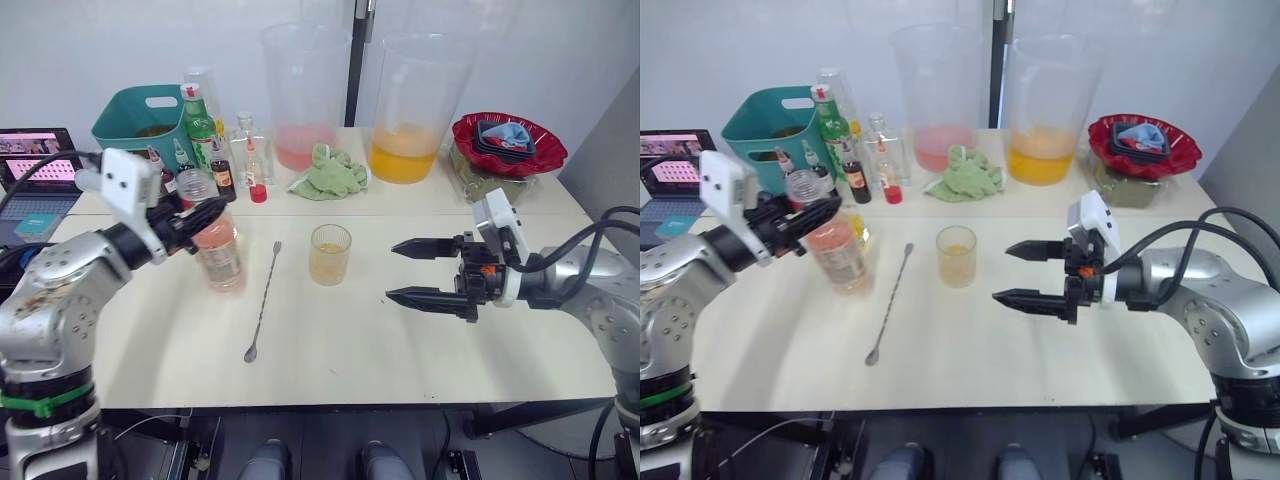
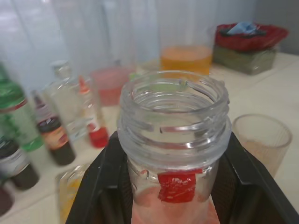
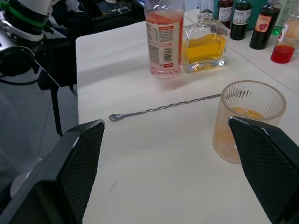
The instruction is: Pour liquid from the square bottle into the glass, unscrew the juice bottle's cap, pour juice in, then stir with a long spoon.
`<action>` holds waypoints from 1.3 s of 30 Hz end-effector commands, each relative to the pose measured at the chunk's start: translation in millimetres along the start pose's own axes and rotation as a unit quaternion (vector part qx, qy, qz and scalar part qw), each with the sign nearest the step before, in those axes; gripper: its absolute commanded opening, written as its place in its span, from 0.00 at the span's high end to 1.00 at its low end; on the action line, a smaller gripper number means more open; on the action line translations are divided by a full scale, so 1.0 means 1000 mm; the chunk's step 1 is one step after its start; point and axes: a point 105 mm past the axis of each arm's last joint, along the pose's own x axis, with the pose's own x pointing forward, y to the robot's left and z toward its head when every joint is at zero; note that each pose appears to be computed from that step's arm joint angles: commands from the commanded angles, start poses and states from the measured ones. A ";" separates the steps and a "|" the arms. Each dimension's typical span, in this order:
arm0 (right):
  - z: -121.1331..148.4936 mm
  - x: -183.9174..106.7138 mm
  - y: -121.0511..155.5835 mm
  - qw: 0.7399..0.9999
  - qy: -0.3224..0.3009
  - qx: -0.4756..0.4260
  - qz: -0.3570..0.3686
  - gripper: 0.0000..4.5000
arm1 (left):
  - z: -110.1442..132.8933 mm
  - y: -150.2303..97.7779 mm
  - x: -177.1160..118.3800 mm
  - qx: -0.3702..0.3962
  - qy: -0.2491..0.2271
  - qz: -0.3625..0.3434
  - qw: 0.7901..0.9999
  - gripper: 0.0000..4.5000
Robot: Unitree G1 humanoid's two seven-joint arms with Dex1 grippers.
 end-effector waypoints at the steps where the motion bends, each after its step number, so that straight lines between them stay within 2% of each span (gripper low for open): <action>1: 0.007 0.000 -0.003 0.999 -0.004 -0.036 0.000 0.01 | 0.026 0.017 -0.021 0.027 -0.036 0.030 0.999 0.64; 7: 0.005 0.001 -0.004 0.999 0.003 -0.039 -0.010 0.01 | 0.021 0.052 -0.030 0.033 -0.030 0.084 0.995 0.64; 9: 0.005 0.001 -0.004 0.999 0.005 -0.038 -0.019 0.01 | 0.020 0.067 -0.023 0.028 -0.036 0.101 0.994 0.64; 18: 0.006 0.001 0.002 0.998 0.004 -0.034 -0.045 0.01 | 0.018 0.098 0.025 -0.014 -0.050 0.114 0.992 0.64; 21: 0.007 -0.003 0.000 0.997 0.006 -0.038 -0.064 0.01 | 0.018 0.104 0.042 -0.004 -0.044 0.110 0.993 0.64; 27: 0.007 -0.006 0.004 0.996 0.007 -0.038 -0.076 0.01 | 0.014 0.107 0.059 -0.003 -0.047 0.108 0.993 0.64; 33: 0.008 -0.007 0.007 0.996 0.007 -0.039 -0.083 0.01 | 0.005 0.114 0.059 -0.008 -0.043 0.125 0.991 0.64; 39: 0.009 -0.005 0.007 0.996 0.007 -0.040 -0.083 0.01 | 0.006 0.124 0.050 0.012 -0.041 0.147 0.988 0.64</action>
